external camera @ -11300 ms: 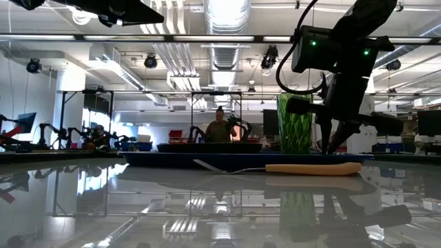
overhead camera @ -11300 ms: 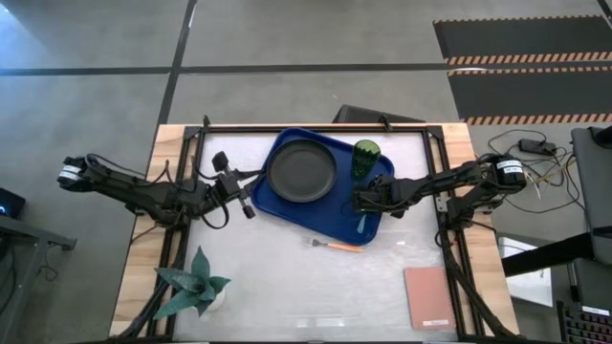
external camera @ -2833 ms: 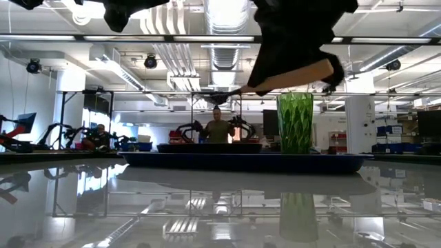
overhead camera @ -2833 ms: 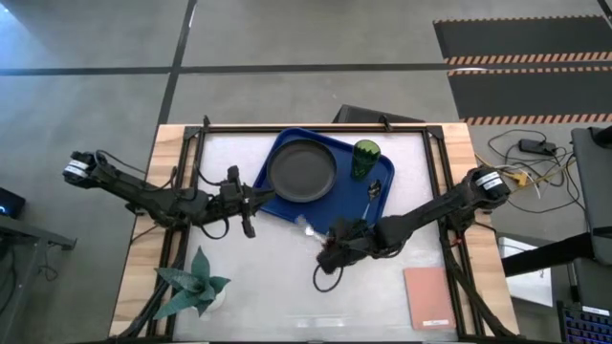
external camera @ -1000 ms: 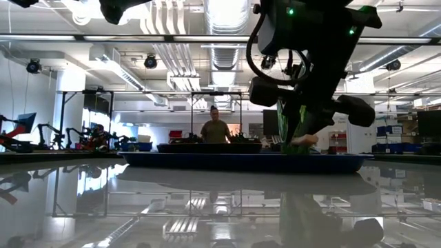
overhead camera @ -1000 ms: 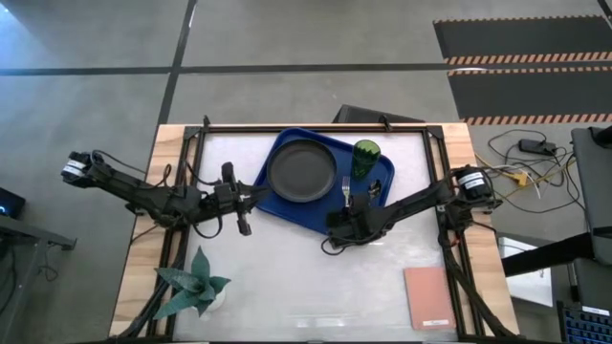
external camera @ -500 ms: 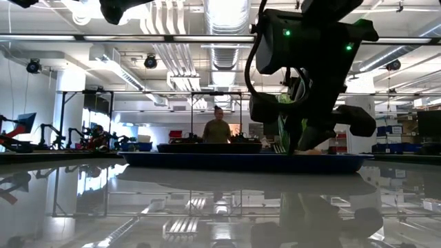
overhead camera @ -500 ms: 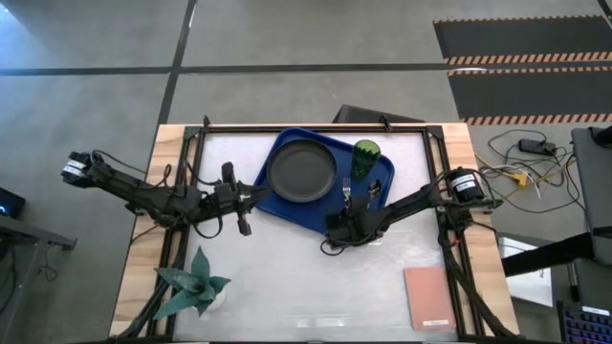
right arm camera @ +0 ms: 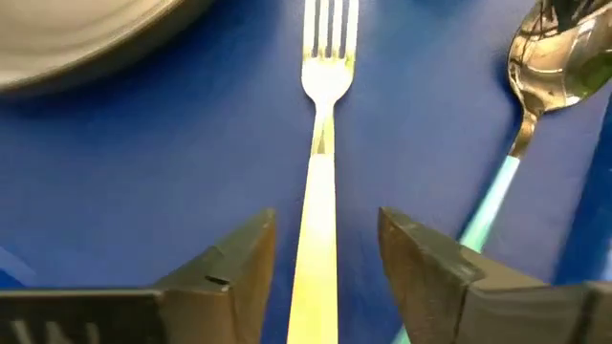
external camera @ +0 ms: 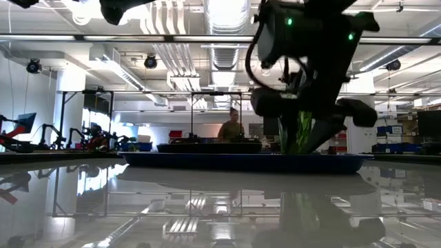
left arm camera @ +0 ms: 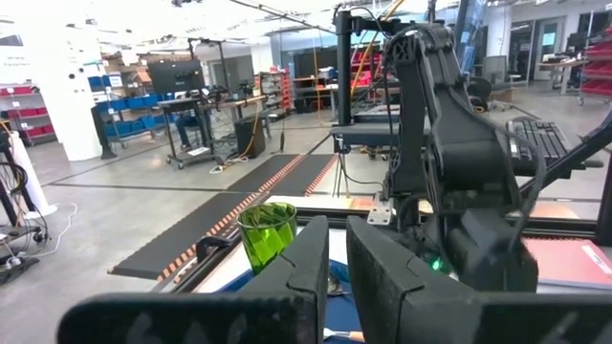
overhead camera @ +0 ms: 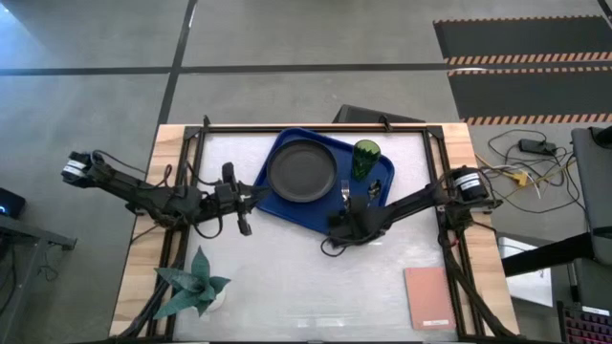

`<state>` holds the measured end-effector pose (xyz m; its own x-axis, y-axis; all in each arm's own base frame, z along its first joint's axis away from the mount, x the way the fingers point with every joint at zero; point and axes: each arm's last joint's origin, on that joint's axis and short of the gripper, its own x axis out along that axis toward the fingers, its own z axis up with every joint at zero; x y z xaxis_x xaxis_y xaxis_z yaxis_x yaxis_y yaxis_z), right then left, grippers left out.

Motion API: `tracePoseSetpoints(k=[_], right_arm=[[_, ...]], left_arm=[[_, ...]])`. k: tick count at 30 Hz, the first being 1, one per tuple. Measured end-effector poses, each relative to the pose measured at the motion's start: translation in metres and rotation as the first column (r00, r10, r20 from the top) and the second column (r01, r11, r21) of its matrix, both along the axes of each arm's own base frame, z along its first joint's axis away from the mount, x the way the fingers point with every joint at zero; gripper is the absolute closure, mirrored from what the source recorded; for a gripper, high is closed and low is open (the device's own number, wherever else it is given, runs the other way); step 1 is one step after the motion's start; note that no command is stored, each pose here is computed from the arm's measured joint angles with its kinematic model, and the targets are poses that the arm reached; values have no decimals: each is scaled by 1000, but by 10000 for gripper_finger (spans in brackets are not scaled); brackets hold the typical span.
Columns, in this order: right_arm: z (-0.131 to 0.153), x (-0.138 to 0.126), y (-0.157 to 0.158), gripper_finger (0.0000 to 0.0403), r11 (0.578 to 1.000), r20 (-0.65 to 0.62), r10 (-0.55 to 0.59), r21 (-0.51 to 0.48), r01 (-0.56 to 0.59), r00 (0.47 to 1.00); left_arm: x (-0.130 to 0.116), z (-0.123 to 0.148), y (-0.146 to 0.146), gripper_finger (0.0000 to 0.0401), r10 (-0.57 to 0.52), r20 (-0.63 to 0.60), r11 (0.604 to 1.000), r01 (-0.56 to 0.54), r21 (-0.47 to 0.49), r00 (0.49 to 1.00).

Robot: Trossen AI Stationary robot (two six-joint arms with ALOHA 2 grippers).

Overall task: Pick and place plate/cup/fork/spoon on tray
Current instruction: Put the orange fork on the blue tray to the left of the blue spoon

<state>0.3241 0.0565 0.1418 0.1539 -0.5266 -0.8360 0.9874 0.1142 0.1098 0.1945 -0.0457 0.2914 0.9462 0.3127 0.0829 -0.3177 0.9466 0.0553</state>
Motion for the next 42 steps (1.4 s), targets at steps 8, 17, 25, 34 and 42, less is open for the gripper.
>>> tracePoseSetpoints(k=[8,17,25,34,42], right_arm=[[52,-13,1,214,939,-25,332,99,-329,943],[83,-26,-1,381,820,-58,572,64,-569,818],[48,-32,-1,394,781,-137,624,129,-611,769],[16,-37,-3,394,782,-101,623,111,-613,776],[0,-32,-2,394,781,-83,624,103,-616,777]], left_arm=[[0,-1,0,377,0,-5,1000,0,1,1000],[1,-1,0,377,-1,-6,1000,1,-2,1000],[1,-3,0,377,-1,-20,1000,2,3,1000],[1,-4,0,377,-2,-35,1000,2,7,999],[1,-4,0,377,-1,-36,1000,2,8,999]])
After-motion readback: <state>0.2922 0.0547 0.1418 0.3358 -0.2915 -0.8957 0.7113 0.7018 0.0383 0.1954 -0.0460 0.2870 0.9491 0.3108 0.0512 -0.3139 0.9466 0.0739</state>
